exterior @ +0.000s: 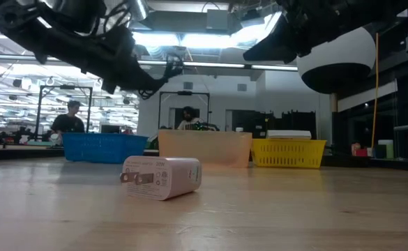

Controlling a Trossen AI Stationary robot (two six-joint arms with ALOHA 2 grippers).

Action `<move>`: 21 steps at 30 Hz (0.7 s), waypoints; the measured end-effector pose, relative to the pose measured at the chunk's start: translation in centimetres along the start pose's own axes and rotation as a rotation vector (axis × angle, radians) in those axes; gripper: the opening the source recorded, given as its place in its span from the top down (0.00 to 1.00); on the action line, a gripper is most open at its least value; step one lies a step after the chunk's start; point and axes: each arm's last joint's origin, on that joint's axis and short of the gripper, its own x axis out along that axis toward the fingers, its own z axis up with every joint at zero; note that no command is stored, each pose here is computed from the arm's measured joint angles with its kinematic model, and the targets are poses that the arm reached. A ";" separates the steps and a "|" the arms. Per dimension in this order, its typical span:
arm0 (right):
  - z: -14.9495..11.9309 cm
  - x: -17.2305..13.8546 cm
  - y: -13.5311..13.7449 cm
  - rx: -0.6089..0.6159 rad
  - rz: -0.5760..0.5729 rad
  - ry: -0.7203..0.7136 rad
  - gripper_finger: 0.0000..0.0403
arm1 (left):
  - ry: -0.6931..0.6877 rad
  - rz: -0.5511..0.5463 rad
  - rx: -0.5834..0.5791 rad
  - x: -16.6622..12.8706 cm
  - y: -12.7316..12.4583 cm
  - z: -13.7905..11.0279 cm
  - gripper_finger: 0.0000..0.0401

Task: Pick and place items into bin
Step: Put the black charger cable into the orange bin

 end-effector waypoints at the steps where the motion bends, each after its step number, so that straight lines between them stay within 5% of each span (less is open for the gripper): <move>1: 0.0 0.0 -0.1 -0.001 -0.003 -0.002 0.99 | 0.010 -0.007 0.001 0.4 0.0 0.0 0.96; 11: 0.0 0.2 -0.8 0.003 -0.030 0.000 0.99 | 0.063 -0.005 0.128 5.2 -0.5 1.2 0.96; 21: 0.0 0.2 -0.8 -0.008 -0.030 0.005 0.99 | 0.051 -0.002 0.059 7.2 1.2 3.2 0.96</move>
